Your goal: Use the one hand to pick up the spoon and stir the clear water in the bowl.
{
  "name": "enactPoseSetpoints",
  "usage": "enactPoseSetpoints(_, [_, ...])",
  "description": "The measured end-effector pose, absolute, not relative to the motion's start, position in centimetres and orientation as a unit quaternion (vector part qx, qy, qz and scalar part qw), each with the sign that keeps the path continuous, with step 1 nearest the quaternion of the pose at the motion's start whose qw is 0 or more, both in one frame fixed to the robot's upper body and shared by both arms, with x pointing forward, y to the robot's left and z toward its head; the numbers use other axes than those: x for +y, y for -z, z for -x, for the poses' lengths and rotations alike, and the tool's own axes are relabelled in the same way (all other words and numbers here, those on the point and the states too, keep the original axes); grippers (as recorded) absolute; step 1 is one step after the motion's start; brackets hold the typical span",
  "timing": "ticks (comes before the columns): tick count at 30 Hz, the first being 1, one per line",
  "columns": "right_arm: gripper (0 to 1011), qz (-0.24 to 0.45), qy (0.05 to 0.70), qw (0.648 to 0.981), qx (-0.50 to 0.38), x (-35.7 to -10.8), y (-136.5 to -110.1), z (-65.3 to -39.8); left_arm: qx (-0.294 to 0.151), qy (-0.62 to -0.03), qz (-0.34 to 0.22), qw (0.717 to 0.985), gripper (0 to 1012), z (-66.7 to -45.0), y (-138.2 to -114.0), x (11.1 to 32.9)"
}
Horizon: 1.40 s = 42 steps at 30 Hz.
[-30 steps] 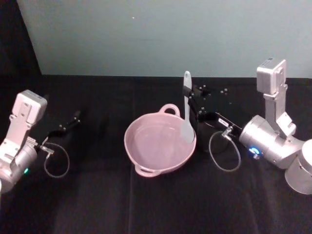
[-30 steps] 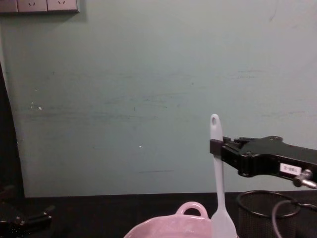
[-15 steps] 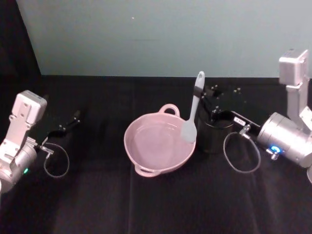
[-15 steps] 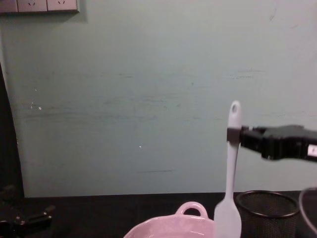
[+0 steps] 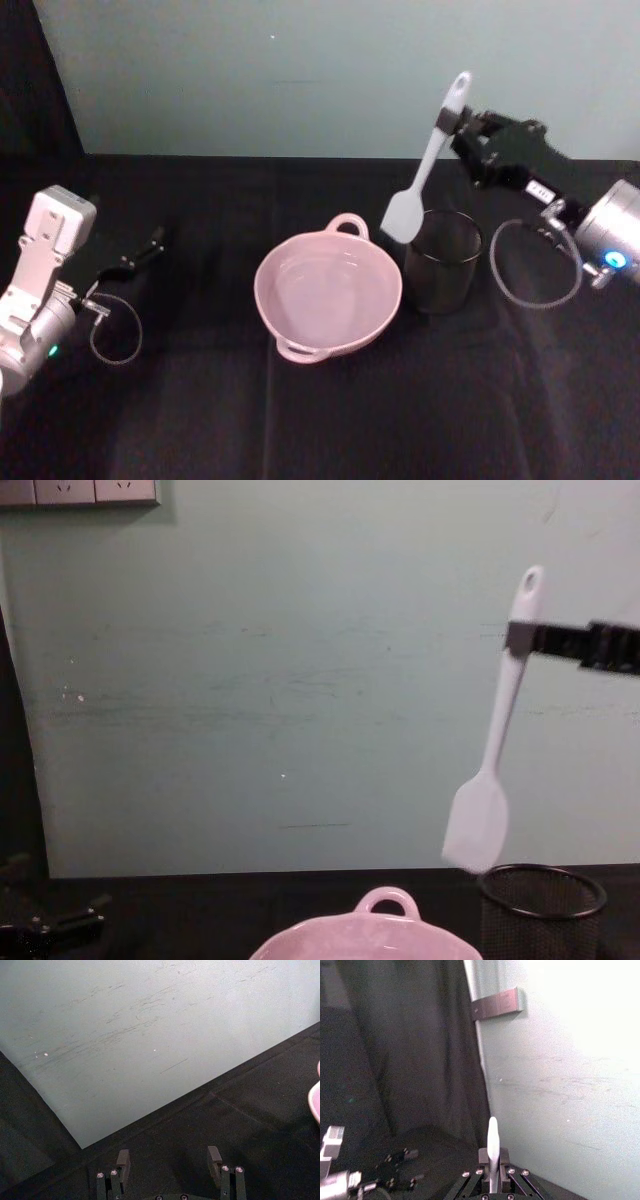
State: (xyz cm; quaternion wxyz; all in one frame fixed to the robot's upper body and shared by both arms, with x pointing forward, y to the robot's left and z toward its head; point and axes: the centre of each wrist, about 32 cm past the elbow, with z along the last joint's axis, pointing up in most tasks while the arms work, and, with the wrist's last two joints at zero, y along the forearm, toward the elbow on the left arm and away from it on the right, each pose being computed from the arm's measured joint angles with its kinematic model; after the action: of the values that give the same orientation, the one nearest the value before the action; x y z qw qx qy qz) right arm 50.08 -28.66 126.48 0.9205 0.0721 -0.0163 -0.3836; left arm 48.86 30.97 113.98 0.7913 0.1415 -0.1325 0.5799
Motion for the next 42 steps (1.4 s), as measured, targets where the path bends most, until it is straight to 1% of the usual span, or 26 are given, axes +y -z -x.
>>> enactPoseSetpoints(7, [117, -0.091, 0.416, 0.905, 0.009, -31.0, -127.5, -50.4, -0.132, -0.58, -0.141, 0.791, 1011, -48.9, -114.0, 31.0])
enactPoseSetpoints(8, [117, -0.091, 0.416, 0.905, 0.009, -31.0, -127.5, -50.4, -0.132, -0.58, -0.141, 0.791, 1011, -48.9, -114.0, 31.0])
enactPoseSetpoints(11, [117, -0.09, 0.432, 0.897, 0.034, -32.2, -127.2, -50.7, -0.132, -0.58, -0.141, 0.791, 1011, -48.9, -114.0, 31.0])
enactPoseSetpoints(19, [117, -0.088, 0.45, 0.884, 0.092, -33.6, -125.9, -51.5, -0.132, -0.58, -0.142, 0.791, 1011, -48.9, -114.0, 31.0])
enactPoseSetpoints(24, [117, -0.089, 0.45, 0.879, 0.13, -33.7, -124.5, -52.1, -0.132, -0.58, -0.141, 0.791, 1011, -48.9, -114.0, 31.0])
enactPoseSetpoints(31, [117, -0.087, 0.451, 0.874, 0.161, -33.5, -122.6, -52.9, -0.132, -0.58, -0.141, 0.791, 1011, -48.9, -114.0, 31.0])
enactPoseSetpoints(42, [117, -0.077, 0.452, 0.871, 0.177, -33.3, -121.2, -53.8, -0.132, -0.58, -0.141, 0.791, 1011, -48.9, -114.0, 31.0])
